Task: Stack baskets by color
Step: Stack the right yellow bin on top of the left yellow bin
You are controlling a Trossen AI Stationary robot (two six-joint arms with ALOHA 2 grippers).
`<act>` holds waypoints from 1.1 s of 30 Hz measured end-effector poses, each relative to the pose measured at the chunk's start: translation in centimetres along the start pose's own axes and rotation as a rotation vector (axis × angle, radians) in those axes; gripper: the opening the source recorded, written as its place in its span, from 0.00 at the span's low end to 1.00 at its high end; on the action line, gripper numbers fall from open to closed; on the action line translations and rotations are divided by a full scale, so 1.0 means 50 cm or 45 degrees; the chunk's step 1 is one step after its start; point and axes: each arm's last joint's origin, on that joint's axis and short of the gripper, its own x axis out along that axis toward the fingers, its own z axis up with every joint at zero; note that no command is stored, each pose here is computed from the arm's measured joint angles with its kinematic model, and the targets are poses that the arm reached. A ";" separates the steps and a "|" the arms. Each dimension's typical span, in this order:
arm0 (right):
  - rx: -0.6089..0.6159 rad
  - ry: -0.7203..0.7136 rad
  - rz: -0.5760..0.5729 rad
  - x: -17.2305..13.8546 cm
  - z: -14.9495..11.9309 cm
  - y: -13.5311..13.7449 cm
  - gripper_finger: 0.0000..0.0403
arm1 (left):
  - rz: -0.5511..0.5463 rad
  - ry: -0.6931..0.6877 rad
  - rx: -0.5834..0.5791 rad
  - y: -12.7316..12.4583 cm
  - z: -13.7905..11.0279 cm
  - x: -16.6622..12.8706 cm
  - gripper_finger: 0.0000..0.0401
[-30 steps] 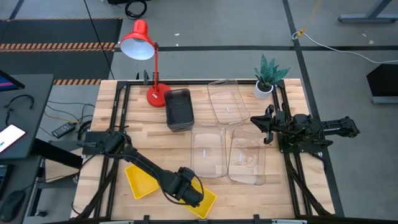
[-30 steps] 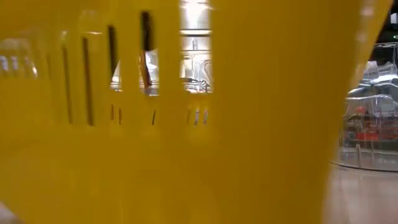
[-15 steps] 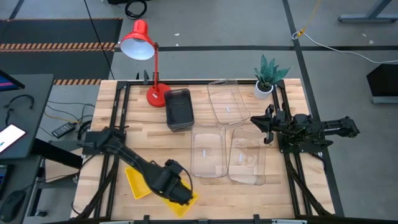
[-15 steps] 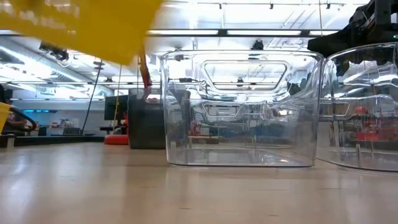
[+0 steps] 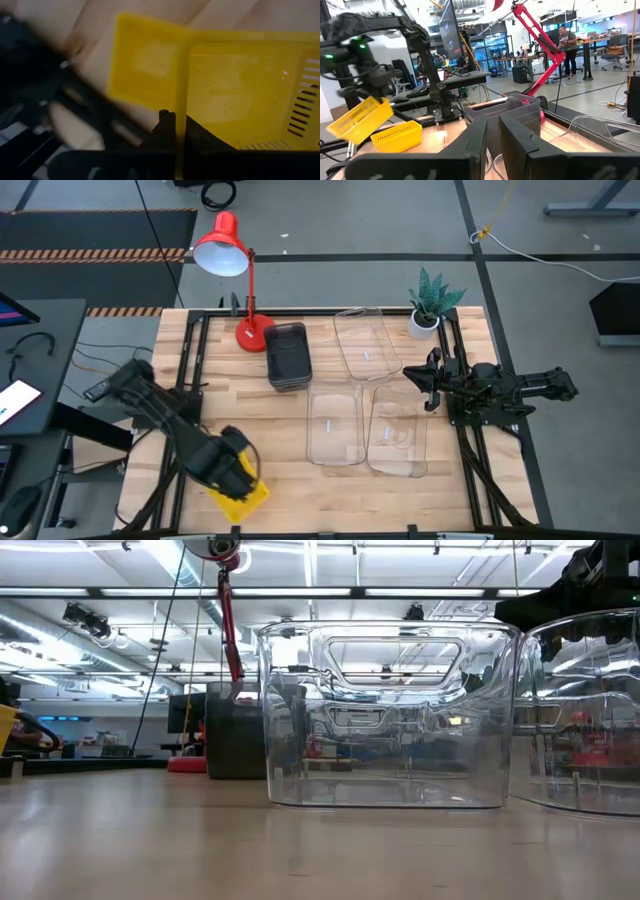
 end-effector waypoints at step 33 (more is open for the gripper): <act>0.000 0.001 0.000 0.000 0.000 0.000 0.13 | 0.031 -0.074 0.063 0.113 0.014 0.149 0.23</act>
